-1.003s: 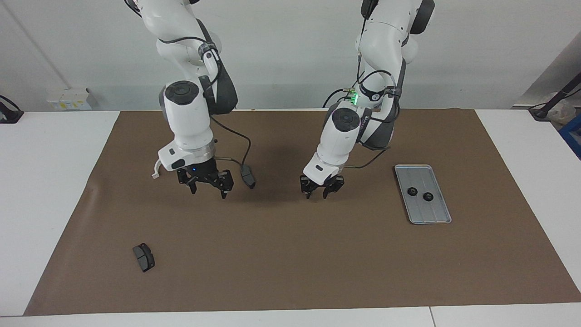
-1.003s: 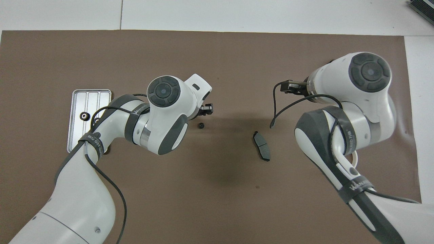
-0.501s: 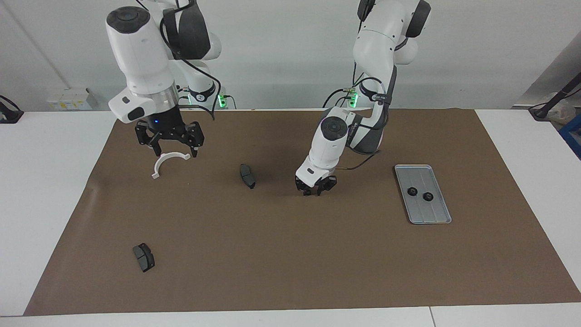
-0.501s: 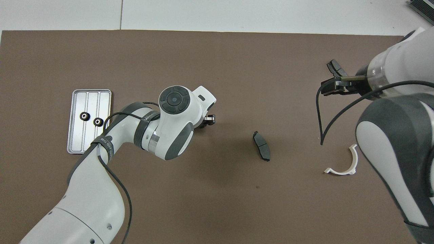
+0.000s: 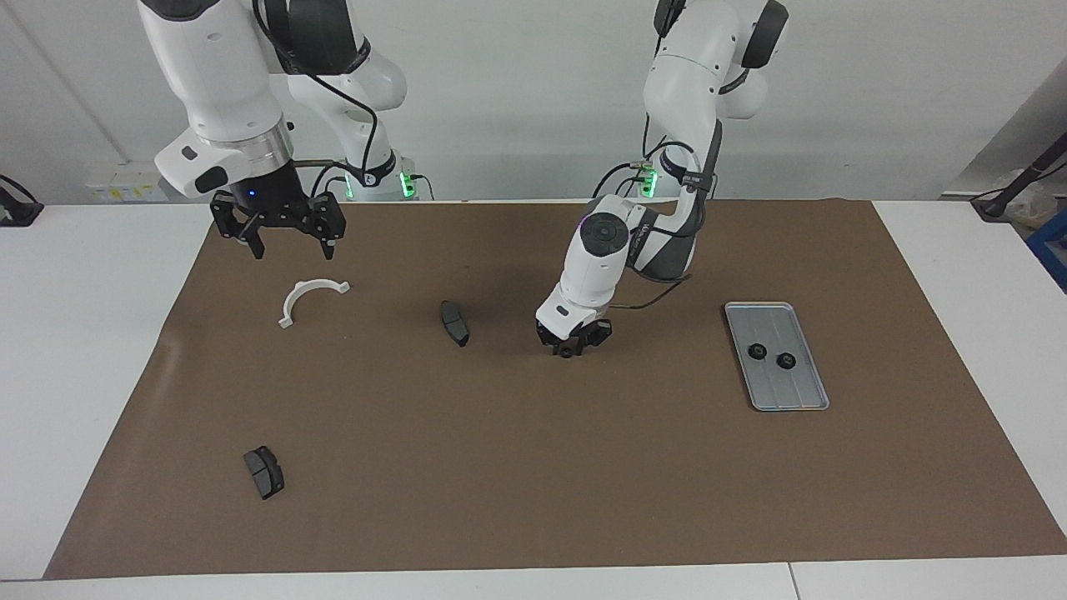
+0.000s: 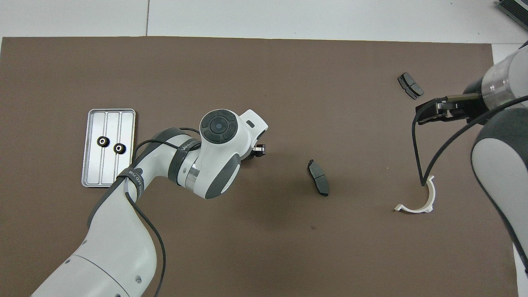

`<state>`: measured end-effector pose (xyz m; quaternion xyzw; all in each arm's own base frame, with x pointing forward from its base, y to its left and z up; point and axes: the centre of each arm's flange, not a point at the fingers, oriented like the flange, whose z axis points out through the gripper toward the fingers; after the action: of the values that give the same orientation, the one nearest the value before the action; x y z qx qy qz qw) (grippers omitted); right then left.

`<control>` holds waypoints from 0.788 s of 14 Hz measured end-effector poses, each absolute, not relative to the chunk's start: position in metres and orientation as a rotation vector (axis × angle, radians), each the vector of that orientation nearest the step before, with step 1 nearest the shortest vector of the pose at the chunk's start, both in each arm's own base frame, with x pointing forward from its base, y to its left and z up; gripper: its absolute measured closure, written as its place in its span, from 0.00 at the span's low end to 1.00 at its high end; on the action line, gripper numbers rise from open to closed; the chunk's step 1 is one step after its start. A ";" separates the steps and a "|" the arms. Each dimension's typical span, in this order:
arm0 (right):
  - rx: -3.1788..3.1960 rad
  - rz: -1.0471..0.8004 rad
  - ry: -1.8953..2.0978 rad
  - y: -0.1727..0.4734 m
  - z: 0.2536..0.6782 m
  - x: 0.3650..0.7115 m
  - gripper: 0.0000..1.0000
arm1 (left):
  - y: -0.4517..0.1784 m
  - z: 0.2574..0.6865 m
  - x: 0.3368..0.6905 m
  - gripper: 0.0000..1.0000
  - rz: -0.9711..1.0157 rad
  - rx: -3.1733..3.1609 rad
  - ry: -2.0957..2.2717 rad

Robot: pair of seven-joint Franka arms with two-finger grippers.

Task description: Pick bearing gear from pile to tray

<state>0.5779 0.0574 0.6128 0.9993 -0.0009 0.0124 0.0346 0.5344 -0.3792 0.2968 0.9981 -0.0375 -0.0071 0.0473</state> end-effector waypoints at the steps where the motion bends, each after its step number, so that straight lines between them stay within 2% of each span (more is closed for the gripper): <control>1: 3.072 0.033 -0.006 0.056 0.613 0.577 0.00 | -0.380 0.297 0.534 0.55 -0.022 3.045 -0.116; 3: 3.072 0.032 -0.006 0.056 0.613 0.577 0.00 | -0.381 0.297 0.533 0.59 -0.022 3.045 -0.121; 6: 3.073 0.032 -0.006 0.056 0.613 0.577 0.00 | -0.381 0.297 0.532 0.70 -0.024 3.047 -0.123; 9: 3.075 0.043 -0.006 0.057 0.617 0.575 0.00 | -0.382 0.298 0.532 0.75 -0.024 3.047 -0.126; 11: 3.076 0.051 -0.007 0.058 0.626 0.569 0.00 | -0.382 0.298 0.531 0.75 -0.024 3.047 -0.126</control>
<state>0.5685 0.0575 0.6264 0.9993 -0.0022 0.0167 0.0328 0.5314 -0.3821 0.2976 0.9980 -0.0414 -0.0078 0.0461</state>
